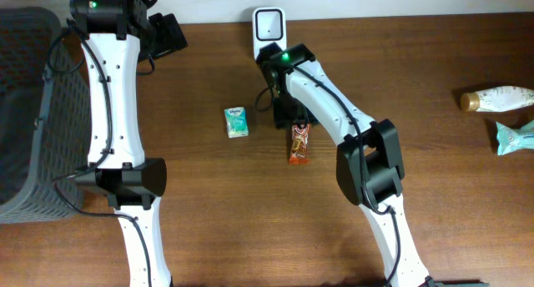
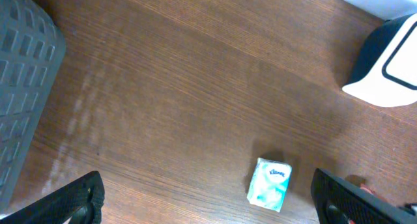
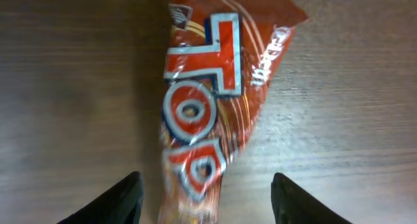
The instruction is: Scan the item barcode
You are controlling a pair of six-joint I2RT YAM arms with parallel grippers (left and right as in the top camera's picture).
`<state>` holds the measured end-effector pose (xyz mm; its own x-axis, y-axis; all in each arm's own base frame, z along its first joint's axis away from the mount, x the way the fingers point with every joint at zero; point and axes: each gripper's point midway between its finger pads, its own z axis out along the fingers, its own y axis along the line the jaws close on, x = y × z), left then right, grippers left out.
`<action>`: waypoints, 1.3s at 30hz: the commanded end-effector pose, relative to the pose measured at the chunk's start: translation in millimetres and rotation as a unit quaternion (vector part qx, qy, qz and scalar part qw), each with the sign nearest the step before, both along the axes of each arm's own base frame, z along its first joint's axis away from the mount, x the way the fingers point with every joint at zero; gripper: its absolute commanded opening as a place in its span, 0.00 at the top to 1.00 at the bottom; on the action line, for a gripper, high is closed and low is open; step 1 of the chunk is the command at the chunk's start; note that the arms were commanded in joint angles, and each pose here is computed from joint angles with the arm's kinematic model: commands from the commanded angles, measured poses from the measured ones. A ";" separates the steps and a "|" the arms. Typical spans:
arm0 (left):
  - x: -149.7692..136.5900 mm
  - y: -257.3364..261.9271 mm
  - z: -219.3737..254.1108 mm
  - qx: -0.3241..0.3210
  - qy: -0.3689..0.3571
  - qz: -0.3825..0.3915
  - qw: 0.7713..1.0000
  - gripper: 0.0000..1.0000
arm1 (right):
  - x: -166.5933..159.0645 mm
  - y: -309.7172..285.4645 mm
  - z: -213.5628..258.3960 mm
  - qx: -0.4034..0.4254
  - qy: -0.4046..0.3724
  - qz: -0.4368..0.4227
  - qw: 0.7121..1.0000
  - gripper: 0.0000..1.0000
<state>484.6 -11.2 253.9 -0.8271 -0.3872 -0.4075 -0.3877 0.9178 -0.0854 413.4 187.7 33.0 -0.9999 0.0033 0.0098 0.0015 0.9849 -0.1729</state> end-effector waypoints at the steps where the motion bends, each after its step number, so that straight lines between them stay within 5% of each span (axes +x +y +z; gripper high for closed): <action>1: -0.8 2.4 3.4 0.005 -0.004 0.002 1.000 0.01 | -5.5 -8.3 -17.2 -0.020 0.003 -0.011 1.000 0.45; 5: -0.8 2.4 3.3 0.005 -0.004 0.002 1.000 0.01 | -7.1 -6.5 -31.7 -0.013 0.004 -0.012 1.000 0.55; 11: -0.8 2.4 3.3 0.005 -0.004 0.002 1.000 0.01 | -3.4 -0.6 -35.1 0.007 -0.001 -0.015 1.000 0.95; 18: -0.8 2.4 3.4 0.005 -0.004 0.002 1.000 0.01 | 55.9 -5.6 25.7 0.049 -0.087 0.004 0.995 0.96; 26: -0.8 2.4 3.4 0.005 -0.004 0.002 1.000 0.01 | 194.6 20.8 148.8 0.184 -0.386 0.007 0.904 0.96; 34: -0.8 2.4 3.4 0.005 -0.004 0.002 1.000 0.01 | 234.9 68.5 196.3 0.286 -0.500 0.023 0.817 0.96; 39: -0.8 2.4 3.4 0.005 -0.004 0.002 1.000 0.01 | 246.9 77.1 169.2 0.289 -0.503 0.026 0.814 0.96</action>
<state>484.6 -11.2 253.9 -0.8271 -0.3872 -0.4075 -0.3877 0.9178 -0.0854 655.0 257.2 245.3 -0.4496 0.2607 -0.8544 -0.2003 0.9027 0.3808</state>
